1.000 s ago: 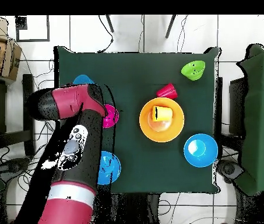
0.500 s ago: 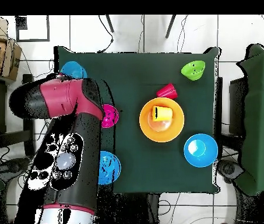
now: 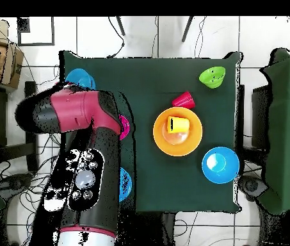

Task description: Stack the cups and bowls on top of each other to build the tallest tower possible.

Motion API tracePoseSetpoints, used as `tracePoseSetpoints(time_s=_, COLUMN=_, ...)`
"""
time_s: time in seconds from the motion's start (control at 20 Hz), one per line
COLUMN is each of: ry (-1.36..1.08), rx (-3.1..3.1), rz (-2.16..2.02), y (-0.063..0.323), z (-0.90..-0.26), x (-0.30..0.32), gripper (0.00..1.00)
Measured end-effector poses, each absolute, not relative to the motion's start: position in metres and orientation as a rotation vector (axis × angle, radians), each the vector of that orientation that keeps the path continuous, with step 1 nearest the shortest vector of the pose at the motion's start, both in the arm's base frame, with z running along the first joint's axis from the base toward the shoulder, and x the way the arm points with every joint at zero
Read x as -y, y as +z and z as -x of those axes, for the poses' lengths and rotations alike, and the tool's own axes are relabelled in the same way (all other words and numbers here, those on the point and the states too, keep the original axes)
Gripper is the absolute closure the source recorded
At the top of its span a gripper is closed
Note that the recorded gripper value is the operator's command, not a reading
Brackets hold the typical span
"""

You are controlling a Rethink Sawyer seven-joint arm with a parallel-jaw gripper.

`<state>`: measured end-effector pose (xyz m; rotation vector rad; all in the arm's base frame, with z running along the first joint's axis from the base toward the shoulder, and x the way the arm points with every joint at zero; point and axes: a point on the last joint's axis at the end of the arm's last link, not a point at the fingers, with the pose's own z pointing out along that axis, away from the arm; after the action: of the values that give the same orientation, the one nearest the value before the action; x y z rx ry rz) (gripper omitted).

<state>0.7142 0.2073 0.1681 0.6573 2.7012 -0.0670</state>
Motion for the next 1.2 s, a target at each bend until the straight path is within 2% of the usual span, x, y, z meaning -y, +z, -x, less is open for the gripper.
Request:
tracePoseSetpoints(time_s=0.8, ry=-0.102, rx=-2.76, rz=-0.702, y=0.102, z=-0.652, x=-0.078, gripper=1.0)
tracePoseSetpoints(time_s=1.2, ry=-0.093, rx=-2.815, rz=-0.633, y=0.087, z=-0.634, x=-0.073, gripper=1.0)
